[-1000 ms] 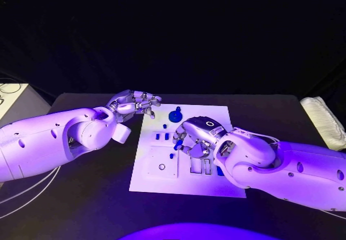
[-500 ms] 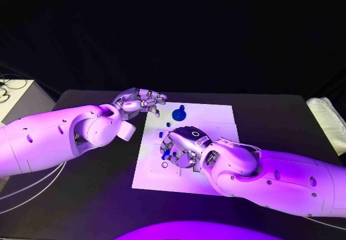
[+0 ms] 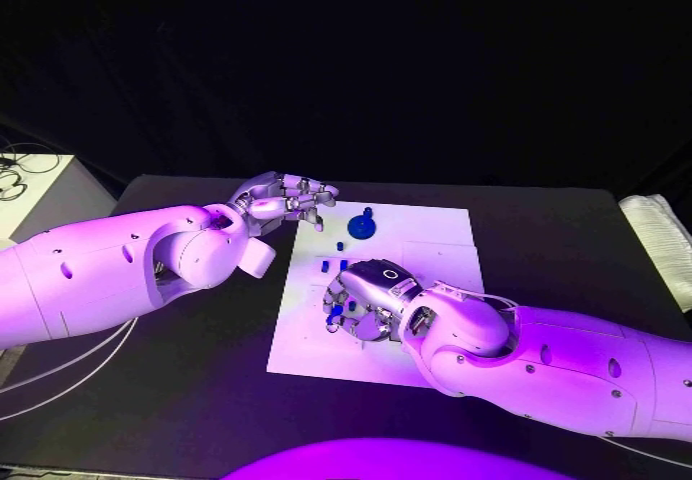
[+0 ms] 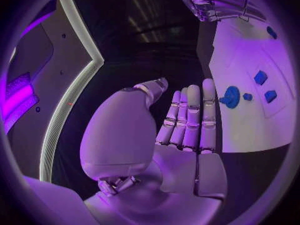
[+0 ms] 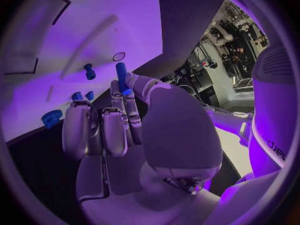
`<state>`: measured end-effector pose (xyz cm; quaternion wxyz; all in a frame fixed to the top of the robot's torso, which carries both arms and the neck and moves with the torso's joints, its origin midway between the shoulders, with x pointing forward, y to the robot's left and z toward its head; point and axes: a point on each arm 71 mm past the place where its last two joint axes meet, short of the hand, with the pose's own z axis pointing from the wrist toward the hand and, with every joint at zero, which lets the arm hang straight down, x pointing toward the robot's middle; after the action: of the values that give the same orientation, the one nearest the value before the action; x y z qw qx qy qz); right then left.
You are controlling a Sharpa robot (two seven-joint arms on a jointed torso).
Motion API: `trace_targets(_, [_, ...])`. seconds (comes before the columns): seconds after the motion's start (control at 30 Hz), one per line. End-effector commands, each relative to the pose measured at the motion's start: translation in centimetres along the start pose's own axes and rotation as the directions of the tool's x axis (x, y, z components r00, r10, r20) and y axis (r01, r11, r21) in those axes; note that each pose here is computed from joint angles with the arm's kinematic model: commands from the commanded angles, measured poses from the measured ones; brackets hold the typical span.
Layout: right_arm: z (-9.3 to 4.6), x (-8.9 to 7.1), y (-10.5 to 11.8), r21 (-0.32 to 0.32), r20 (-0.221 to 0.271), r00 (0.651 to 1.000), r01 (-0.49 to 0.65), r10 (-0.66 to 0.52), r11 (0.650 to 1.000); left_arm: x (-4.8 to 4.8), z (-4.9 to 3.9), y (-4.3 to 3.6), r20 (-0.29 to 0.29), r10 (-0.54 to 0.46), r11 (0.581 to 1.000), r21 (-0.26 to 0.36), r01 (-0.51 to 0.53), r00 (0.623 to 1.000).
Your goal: Assemble the parts on the task board
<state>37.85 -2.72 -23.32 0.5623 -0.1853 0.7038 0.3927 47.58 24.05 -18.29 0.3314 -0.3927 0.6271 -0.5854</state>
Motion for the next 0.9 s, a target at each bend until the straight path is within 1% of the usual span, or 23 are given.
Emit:
trace_targets(0.03, [0.0, 0.3, 0.2, -0.02, -0.018, 1.0, 0.018, -0.019, 1.0, 0.24, 0.08, -0.11, -0.019, -0.008, 1.0, 0.005, 0.008, 1.0])
trace_targets(0.27, [0.0, 0.8, 0.3, -0.019, -0.029, 0.999, 0.015, -0.016, 1.0, 0.2, 0.06, -0.1, -0.018, -0.008, 1.0, 0.003, 0.008, 1.0])
trace_targets(0.67, [0.1, 1.3, 0.1, -0.012, -0.077, 0.996, 0.054, -0.055, 0.998, 0.09, -0.01, -0.08, -0.017, -0.007, 1.0, 0.0, 0.007, 1.0])
trace_targets(0.9, [0.1, 1.5, -0.1, 0.026, -0.077, 0.994, 0.086, -0.084, 0.996, 0.06, -0.04, -0.08, -0.017, -0.006, 1.0, -0.001, 0.006, 1.0])
